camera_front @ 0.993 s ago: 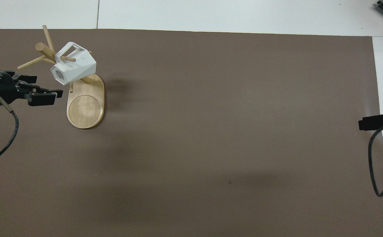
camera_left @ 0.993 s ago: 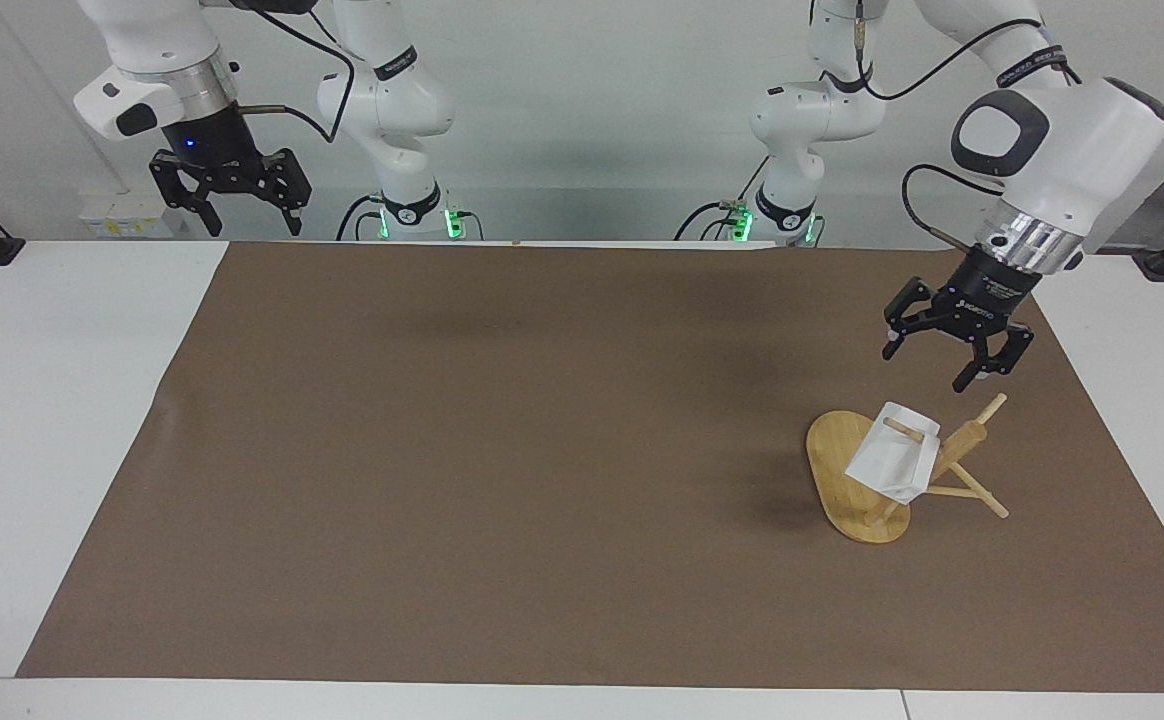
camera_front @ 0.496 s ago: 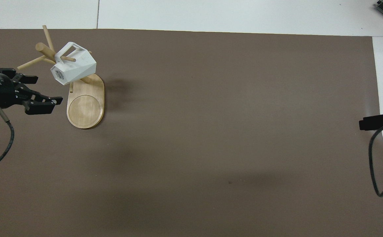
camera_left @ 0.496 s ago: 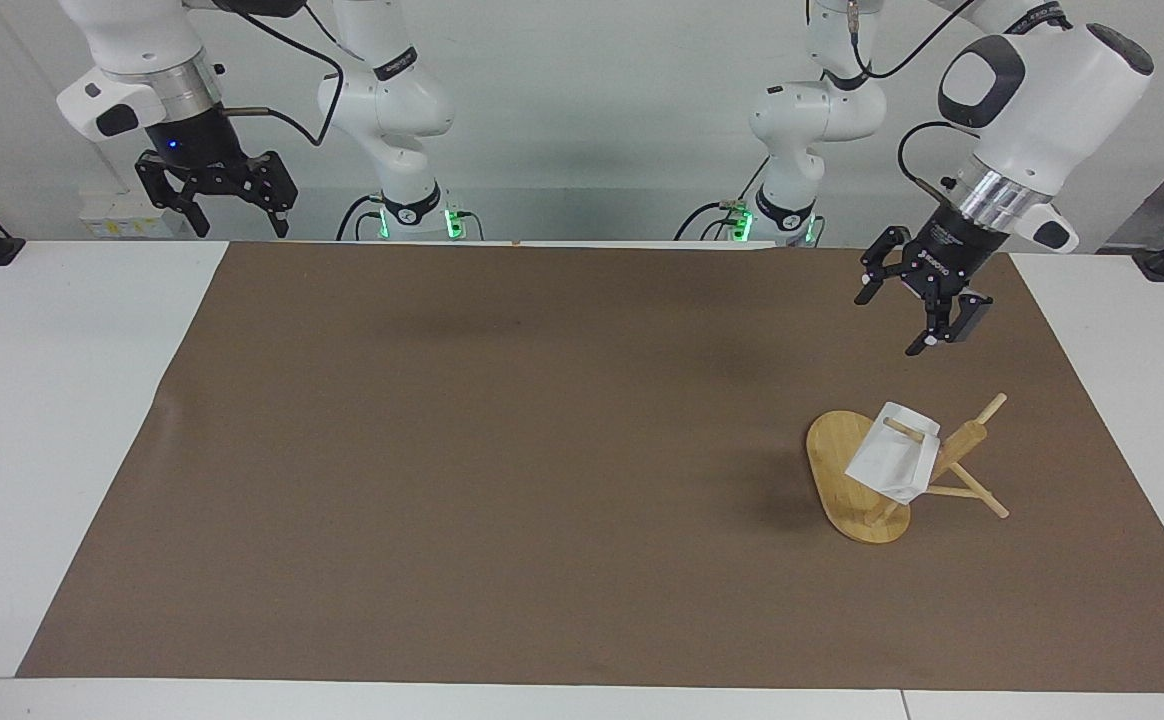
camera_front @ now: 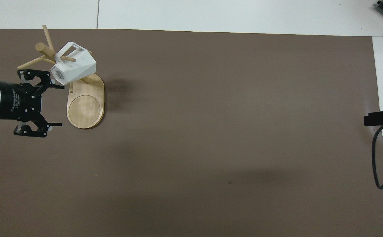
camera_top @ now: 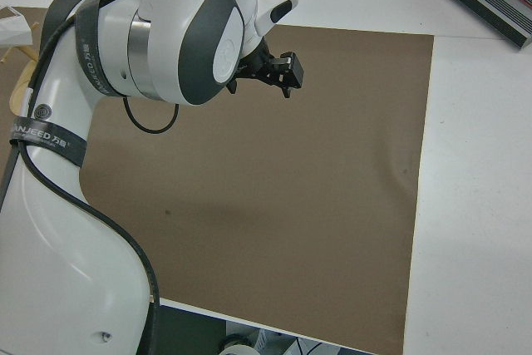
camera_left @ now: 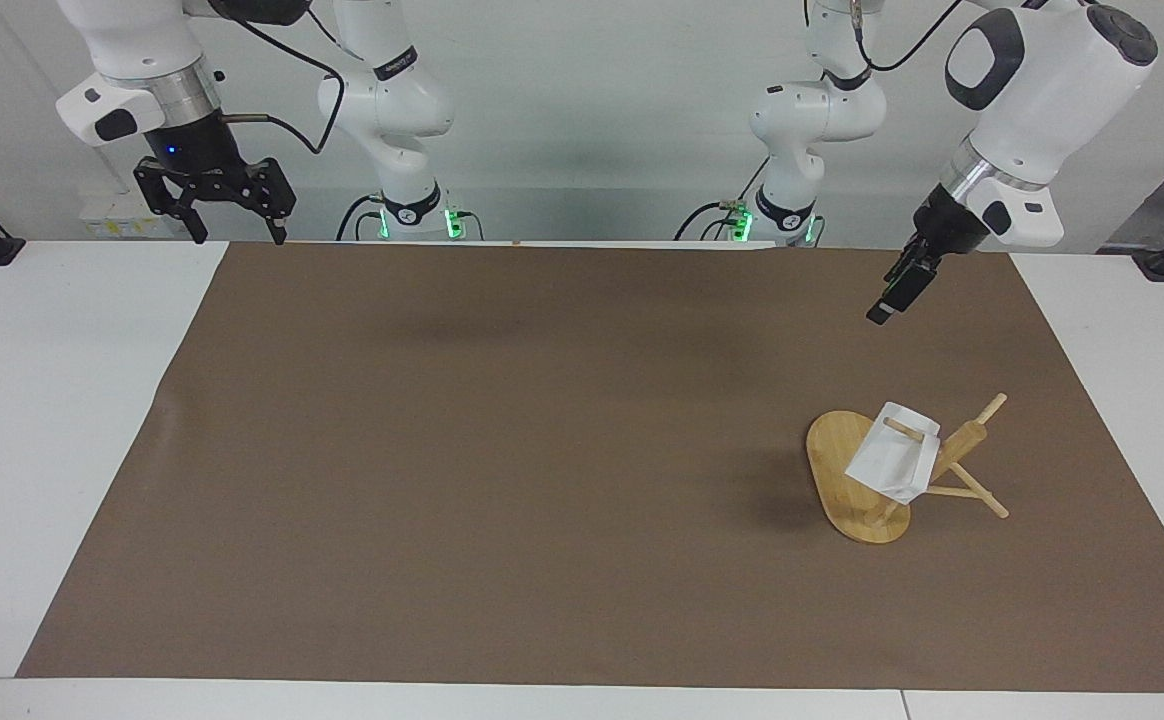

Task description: Hang cup on rack

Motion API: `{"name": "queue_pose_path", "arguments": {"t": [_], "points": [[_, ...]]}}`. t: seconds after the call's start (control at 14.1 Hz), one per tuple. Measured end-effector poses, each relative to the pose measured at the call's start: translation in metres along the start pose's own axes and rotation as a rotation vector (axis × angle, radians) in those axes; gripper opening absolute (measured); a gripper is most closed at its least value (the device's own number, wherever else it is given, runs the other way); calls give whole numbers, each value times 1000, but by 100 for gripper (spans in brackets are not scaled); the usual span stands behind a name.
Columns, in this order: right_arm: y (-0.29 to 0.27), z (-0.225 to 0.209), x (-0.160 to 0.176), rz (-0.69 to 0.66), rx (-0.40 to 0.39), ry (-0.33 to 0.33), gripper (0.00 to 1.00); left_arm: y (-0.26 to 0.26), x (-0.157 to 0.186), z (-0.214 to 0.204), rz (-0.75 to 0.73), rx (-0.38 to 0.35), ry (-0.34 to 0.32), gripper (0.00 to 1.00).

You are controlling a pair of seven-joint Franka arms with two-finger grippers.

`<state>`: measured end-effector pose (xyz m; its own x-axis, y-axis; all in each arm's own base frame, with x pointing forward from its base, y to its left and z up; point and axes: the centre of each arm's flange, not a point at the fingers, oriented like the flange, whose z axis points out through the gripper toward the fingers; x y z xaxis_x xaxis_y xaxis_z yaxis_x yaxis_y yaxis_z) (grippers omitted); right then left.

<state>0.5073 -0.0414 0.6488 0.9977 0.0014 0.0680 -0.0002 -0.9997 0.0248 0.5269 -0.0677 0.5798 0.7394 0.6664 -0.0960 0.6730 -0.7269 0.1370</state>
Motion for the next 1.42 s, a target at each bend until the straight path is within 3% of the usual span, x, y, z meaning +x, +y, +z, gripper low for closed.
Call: {"name": "queue_pose_path", "arguments": {"t": [0.28,0.71,1.42], "points": [[0,-1,-1,0,0,2,100,-2,-1,-11,310,41,8,100],[-1,-6,-3,-1,-1,11,100,0,12,-41,766,112,73,100],[-1,-6,-4,-1,-2,12,100,7,32,-79,935,143,27,100]]}}
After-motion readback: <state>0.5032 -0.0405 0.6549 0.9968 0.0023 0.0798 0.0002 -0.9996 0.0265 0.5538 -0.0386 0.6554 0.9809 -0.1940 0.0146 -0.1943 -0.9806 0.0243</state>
